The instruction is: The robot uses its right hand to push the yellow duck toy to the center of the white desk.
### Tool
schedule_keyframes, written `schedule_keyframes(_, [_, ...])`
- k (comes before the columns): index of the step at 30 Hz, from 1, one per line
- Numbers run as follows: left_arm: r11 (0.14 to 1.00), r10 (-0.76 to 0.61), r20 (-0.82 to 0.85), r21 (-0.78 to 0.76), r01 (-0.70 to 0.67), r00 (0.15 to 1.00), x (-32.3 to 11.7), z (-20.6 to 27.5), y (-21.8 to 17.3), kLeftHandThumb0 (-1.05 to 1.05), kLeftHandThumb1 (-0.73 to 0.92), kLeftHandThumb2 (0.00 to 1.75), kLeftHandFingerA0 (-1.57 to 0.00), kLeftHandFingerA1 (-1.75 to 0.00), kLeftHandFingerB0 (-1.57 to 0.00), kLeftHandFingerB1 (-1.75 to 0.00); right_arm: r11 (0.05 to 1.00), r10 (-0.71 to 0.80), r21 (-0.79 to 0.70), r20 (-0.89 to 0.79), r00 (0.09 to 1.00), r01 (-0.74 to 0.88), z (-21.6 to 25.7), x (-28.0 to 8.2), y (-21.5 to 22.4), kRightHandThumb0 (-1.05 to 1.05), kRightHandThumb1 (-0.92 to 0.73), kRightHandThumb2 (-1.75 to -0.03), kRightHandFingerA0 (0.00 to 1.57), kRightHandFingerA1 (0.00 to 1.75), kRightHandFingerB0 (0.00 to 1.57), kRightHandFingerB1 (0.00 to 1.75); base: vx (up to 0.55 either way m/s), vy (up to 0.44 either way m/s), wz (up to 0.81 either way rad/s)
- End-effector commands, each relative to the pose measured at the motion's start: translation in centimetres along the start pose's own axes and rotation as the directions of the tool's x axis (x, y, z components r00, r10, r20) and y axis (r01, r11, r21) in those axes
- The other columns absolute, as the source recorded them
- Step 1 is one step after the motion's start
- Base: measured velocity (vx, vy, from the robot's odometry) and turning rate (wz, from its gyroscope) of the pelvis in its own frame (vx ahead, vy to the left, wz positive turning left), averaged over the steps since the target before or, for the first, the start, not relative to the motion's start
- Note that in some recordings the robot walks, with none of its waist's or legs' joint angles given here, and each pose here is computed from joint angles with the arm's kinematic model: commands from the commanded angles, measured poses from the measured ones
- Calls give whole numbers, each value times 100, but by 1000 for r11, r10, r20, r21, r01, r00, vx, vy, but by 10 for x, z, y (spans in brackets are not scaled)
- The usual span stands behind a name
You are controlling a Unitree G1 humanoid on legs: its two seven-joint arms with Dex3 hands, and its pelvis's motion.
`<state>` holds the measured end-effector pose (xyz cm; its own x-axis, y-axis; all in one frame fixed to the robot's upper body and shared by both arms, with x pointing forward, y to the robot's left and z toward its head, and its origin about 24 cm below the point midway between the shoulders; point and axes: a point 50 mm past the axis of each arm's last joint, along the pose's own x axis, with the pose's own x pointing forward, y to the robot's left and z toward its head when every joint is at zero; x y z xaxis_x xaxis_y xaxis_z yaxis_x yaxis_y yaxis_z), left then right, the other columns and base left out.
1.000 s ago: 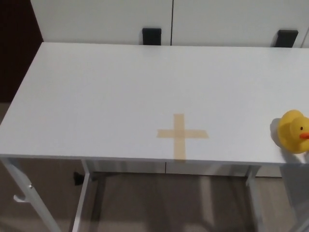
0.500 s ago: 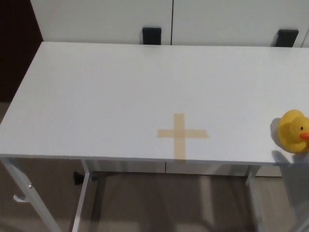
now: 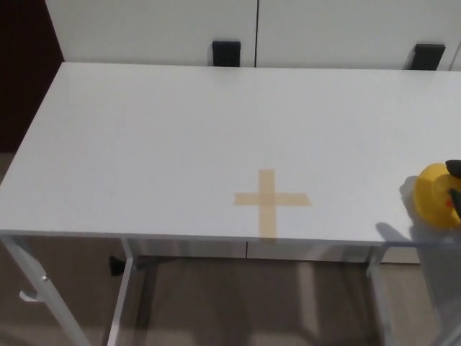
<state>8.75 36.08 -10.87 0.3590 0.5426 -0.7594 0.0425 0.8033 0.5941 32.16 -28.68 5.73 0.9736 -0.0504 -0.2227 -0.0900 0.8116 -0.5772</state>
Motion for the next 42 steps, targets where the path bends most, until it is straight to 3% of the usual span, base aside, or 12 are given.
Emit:
schedule_keyframes(1, [1000, 15, 49, 15, -15, 999, -1, 2, 3, -14, 56, 84, -90, -91, -89, -96, 997, 29, -74, -51, 998, -32, -9, 0, 14, -85, -92, -77, 19, 44, 29, 37, 0, 0, 0])
schedule_keyframes(11, [999, 9, 53, 32, -10, 999, -1, 0, 3, -12, 56, 85, -92, -92, -89, -97, 996, 46, -73, -26, 999, -48, 2, 8, 23, -85, -92, -72, 24, 43, 32, 34, 0, 0, 0])
schedule_keyframes(12, [999, 8, 50, 35, -10, 999, -1, -1, 2, -9, 47, 105, -92, -94, -91, -96, 996, 52, -68, -15, 999, -53, 5, 8, 26, -85, -92, -76, 20, 45, 28, 37, 0, 0, 0])
schedule_keyframes(13, [999, 7, 44, 46, -9, 999, -1, -2, 3, -12, 56, 84, -95, -95, -91, -97, 997, 61, -54, -2, 998, -61, 9, 9, 34, -86, -92, -76, 19, 45, 28, 37, 0, 0, 0])
schedule_keyframes(27, [1000, -1, 43, 21, 1, 999, -2, -2, -3, -13, 56, 81, -94, -98, -90, -99, 992, 73, 105, 28, 997, -76, 40, 17, 83, -79, -92, -70, 18, 46, 23, 36, 0, 0, 0])
schedule_keyframes(31, [1000, -2, 43, 18, 2, 999, -2, -3, -3, -13, 58, 81, -92, -93, -85, -96, 990, 84, 111, 30, 996, -86, 41, 16, 89, -79, -92, -70, 17, 47, 22, 36, 0, 0, 0])
schedule_keyframes(36, [999, -7, 47, 44, 4, 999, -3, -5, -4, -8, 54, 91, -92, -90, -92, -97, 990, 93, 107, 32, 995, -96, 46, 15, 98, -80, -92, -70, 18, 53, 21, 38, 0, 0, 0])
schedule_keyframes(42, [999, -7, 45, 51, 5, 999, -3, -6, -4, -9, 53, 89, -92, -92, -92, -98, 989, 110, 94, 38, 993, -113, 49, 14, 104, -80, -92, -70, 17, 53, 18, 38, 0, 0, 0])
